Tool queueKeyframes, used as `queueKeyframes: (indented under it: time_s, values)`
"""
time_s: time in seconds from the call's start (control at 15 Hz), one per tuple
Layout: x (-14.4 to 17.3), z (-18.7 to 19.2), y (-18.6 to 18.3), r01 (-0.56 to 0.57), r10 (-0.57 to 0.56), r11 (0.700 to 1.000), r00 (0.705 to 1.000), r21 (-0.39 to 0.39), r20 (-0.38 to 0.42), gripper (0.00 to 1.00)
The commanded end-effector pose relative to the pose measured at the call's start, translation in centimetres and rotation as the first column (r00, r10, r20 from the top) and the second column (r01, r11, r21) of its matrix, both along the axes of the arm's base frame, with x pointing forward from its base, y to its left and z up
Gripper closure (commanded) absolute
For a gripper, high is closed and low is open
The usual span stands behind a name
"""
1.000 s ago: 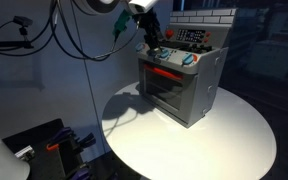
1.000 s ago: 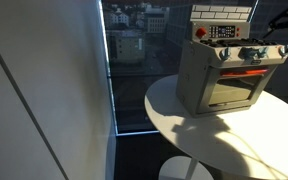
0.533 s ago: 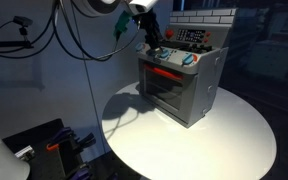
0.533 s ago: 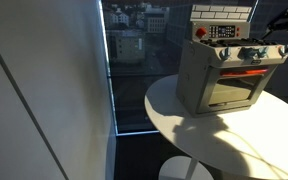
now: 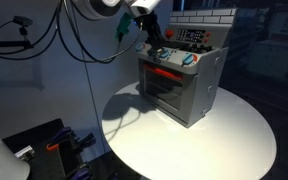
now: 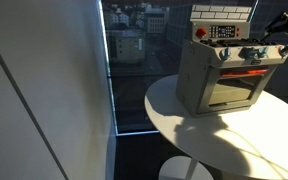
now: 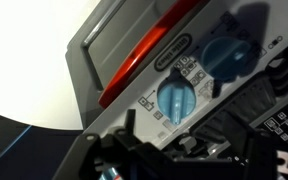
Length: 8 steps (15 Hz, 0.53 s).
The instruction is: Turn the third knob from the left on the stove to the right
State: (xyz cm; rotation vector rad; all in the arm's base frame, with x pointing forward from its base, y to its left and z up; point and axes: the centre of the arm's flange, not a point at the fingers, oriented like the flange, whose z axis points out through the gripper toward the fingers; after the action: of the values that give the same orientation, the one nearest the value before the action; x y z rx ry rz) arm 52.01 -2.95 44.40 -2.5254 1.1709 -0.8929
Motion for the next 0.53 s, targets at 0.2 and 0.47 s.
queueKeyframes:
  time_s: [0.2,0.47]
  values:
    - [0.94,0.07,-0.33,-0.005,0.005,1.000,1.000,-0.017,0.010,0.41]
    - [1.02,0.10,-0.34,-0.004,0.004,1.000,1.000,-0.016,0.012,0.37]
